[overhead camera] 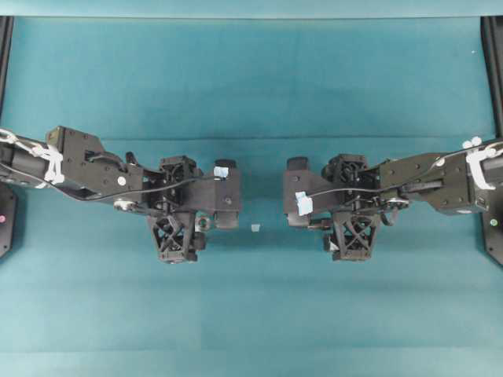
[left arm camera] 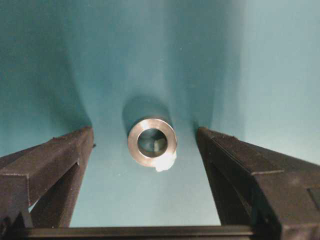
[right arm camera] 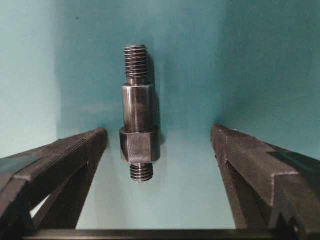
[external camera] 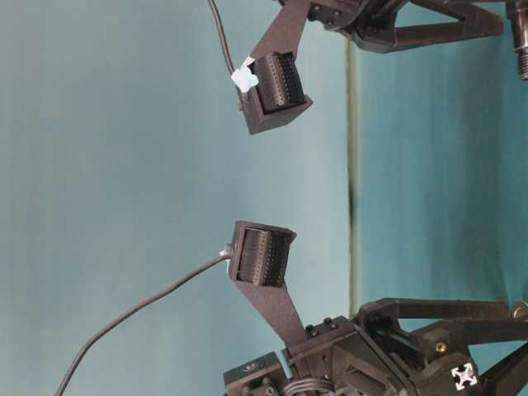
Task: Insert the washer onto the shaft with both hands.
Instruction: 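Close left gripper on the washer and right gripper on the shaft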
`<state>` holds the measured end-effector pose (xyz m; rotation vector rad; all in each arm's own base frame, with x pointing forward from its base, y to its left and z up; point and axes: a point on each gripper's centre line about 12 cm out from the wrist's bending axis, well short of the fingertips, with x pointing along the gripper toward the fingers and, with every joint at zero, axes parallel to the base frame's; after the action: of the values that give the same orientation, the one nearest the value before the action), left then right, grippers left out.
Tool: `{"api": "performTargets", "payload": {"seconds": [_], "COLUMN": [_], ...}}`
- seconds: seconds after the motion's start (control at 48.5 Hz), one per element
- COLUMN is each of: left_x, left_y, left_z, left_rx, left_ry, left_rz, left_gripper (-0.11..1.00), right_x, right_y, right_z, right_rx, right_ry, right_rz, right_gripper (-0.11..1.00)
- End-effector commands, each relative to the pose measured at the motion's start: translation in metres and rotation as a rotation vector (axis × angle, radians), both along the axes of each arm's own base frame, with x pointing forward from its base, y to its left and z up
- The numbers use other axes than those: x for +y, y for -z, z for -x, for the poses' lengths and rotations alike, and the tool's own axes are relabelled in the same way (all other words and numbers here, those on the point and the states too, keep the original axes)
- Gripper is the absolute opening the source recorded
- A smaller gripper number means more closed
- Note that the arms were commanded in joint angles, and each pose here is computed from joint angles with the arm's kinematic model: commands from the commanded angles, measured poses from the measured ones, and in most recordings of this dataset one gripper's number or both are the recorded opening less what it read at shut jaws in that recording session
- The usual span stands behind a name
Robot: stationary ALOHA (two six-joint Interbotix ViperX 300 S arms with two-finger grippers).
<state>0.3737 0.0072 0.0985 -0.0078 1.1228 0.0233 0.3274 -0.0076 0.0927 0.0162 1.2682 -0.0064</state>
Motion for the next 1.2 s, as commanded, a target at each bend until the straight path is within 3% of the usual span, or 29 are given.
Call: {"api": "performTargets", "payload": {"seconds": [0.0, 0.227, 0.33, 0.413, 0.722, 0.908, 1.176], "left_x": [-0.0004, -0.0010, -0.0033, -0.0044, -0.0044, -0.0050, -0.0056], "left_y": [-0.0006, -0.0006, -0.0006, -0.0013, -0.0009, -0.0017, -0.0021], "left_z": [-0.0016, -0.0016, -0.0016, -0.0012, 0.0024, 0.0046, 0.0041], "left_rx": [-0.008, -0.008, -0.008, -0.009, -0.005, -0.005, -0.006], "left_ry": [0.002, 0.004, 0.011, 0.014, 0.017, 0.021, 0.028], "left_rz": [-0.002, -0.002, -0.003, -0.003, -0.004, -0.005, -0.008], "left_gripper": [0.90, 0.89, 0.86, 0.81, 0.37, 0.37, 0.37], "right_x": [0.0027, 0.0028, 0.0033, 0.0028, 0.0028, 0.0028, 0.0003], "right_y": [-0.0014, 0.0001, 0.0007, 0.0005, -0.0002, -0.0001, 0.0011], "right_z": [-0.0007, 0.0013, 0.0017, 0.0018, 0.0008, 0.0005, 0.0020], "right_rx": [-0.005, 0.001, 0.006, 0.009, 0.006, 0.008, 0.012], "right_ry": [-0.001, -0.001, -0.003, -0.005, -0.003, -0.005, 0.003], "right_rz": [-0.004, -0.004, -0.004, -0.004, -0.004, -0.004, -0.004], "right_gripper": [0.93, 0.92, 0.85, 0.74, 0.26, 0.06, 0.01]}}
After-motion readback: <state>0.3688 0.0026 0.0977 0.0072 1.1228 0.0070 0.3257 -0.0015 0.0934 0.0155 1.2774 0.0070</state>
